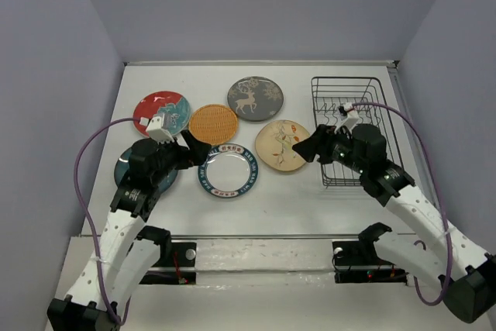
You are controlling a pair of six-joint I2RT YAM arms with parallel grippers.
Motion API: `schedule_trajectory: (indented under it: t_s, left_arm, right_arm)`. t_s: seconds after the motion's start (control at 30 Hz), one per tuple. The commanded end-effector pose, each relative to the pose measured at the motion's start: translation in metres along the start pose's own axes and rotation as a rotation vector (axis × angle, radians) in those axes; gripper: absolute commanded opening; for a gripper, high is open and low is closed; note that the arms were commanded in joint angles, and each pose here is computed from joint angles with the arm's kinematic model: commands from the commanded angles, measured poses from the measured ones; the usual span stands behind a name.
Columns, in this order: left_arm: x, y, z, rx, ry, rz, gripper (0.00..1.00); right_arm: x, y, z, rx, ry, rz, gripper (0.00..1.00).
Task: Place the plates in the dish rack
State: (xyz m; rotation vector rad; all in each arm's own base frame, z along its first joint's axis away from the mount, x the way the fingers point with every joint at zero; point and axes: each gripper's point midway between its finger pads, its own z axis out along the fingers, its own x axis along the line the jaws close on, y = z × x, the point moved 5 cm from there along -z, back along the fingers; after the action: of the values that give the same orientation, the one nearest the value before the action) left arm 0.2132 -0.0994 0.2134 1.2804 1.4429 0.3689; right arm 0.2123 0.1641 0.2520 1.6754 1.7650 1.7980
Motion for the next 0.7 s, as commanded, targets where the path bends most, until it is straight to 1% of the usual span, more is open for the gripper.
schedule_trajectory:
  t_s: [0.0,0.1,0.13,0.2,0.27,0.3,0.33,0.4,0.47,0.53,0.63,0.67]
  left_arm:
    - [-0.016,0.027,-0.015,-0.140,-0.072,0.071,0.99]
    - [-0.023,0.036,-0.025,-0.189,-0.099,0.111,0.99]
    - [-0.029,0.044,-0.033,-0.226,-0.116,0.132,0.99]
    - [-0.035,0.052,-0.042,-0.273,-0.147,0.172,0.99]
    - [-0.040,0.056,-0.053,-0.333,-0.180,0.195,0.99]
    - [-0.040,0.056,-0.056,-0.356,-0.187,0.196,0.99]
    - [-0.041,0.055,-0.062,-0.381,-0.198,0.197,0.99]
    - [-0.043,0.056,-0.069,-0.404,-0.206,0.200,0.99]
    - [-0.043,0.054,-0.070,-0.405,-0.210,0.197,0.99]
    - [-0.044,0.051,-0.073,-0.406,-0.217,0.201,0.99]
    - [-0.041,0.054,-0.078,-0.433,-0.189,0.205,0.99]
    - [-0.040,0.053,-0.079,-0.431,-0.182,0.208,0.99]
  right_arm:
    - [0.033,-0.011,0.022,0.016,0.072,0.028,0.71]
    - [0.041,-0.022,0.037,0.001,0.026,0.049,0.71]
    - [0.052,-0.029,0.040,0.012,0.057,0.080,0.68]
    - [0.055,-0.032,0.049,-0.026,0.033,0.106,0.66]
    - [0.059,-0.050,0.060,-0.005,0.001,0.127,0.64]
    - [0.056,-0.052,0.065,-0.025,-0.040,0.135,0.63]
    - [0.057,-0.066,0.072,0.004,-0.062,0.153,0.63]
    - [0.055,-0.078,0.080,0.012,-0.101,0.195,0.62]
    - [0.049,-0.098,0.091,0.051,-0.136,0.211,0.60]
    - [0.045,-0.114,0.099,0.055,-0.165,0.240,0.58]
    - [0.039,-0.125,0.106,0.056,-0.198,0.265,0.56]
    - [0.034,-0.133,0.111,0.073,-0.222,0.275,0.55]
